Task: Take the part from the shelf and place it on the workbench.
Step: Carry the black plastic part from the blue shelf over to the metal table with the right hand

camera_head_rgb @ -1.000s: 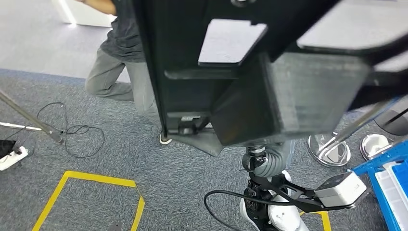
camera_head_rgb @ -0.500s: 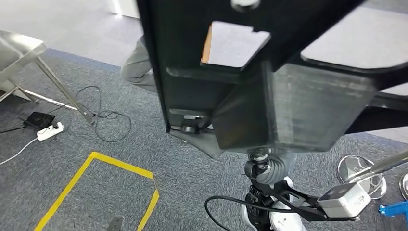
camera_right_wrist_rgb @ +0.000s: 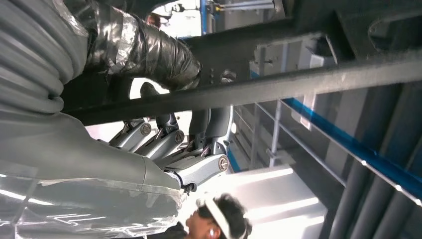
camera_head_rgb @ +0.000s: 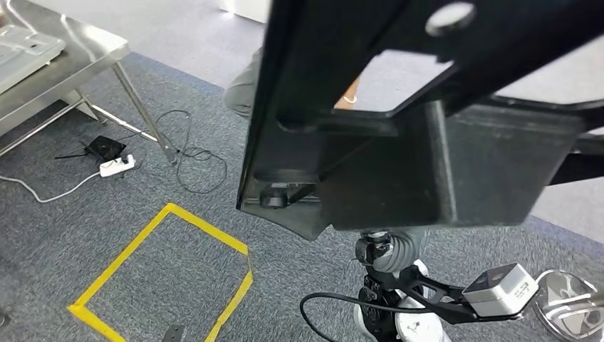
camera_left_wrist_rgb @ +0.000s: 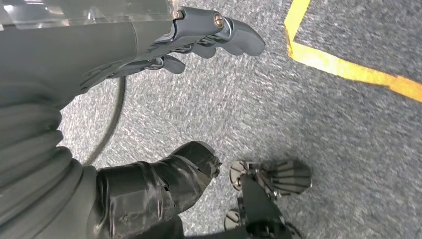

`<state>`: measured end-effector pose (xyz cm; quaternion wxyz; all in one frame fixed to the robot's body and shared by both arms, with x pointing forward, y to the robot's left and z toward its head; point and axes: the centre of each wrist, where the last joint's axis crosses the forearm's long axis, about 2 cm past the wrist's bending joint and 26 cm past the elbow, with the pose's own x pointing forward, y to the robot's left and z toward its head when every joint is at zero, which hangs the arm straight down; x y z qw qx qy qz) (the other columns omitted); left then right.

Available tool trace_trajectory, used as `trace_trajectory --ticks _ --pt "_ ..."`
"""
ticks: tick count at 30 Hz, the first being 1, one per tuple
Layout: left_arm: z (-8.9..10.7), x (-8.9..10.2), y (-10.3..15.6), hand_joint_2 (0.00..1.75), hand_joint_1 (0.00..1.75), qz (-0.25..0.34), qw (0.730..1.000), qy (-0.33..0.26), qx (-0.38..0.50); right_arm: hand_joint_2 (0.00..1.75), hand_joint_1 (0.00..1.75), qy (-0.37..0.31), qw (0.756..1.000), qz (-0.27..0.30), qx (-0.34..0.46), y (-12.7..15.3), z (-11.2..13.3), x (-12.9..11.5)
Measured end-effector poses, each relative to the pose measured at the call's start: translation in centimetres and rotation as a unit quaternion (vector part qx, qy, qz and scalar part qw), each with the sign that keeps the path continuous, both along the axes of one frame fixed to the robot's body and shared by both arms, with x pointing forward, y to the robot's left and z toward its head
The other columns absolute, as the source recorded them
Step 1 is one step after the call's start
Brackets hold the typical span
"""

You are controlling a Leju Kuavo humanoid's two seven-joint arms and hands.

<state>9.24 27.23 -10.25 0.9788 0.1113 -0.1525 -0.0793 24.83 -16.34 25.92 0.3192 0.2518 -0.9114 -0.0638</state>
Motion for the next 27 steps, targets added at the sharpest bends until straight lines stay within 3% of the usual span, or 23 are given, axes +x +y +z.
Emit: trace_trajectory --ticks 17,27 --pt "-0.2 -1.3 -0.6 1.75 0.0 0.016 0.999 0.027 -0.03 1.75 1.75 0.01 1.0 -0.006 -0.021 -0.1 0.0 0.0" --pt "-0.3 -1.6 -0.5 1.75 0.0 0.042 0.998 0.013 -0.033 1.75 1.75 0.051 0.999 -0.013 -0.012 -0.7 -0.8 -0.1"
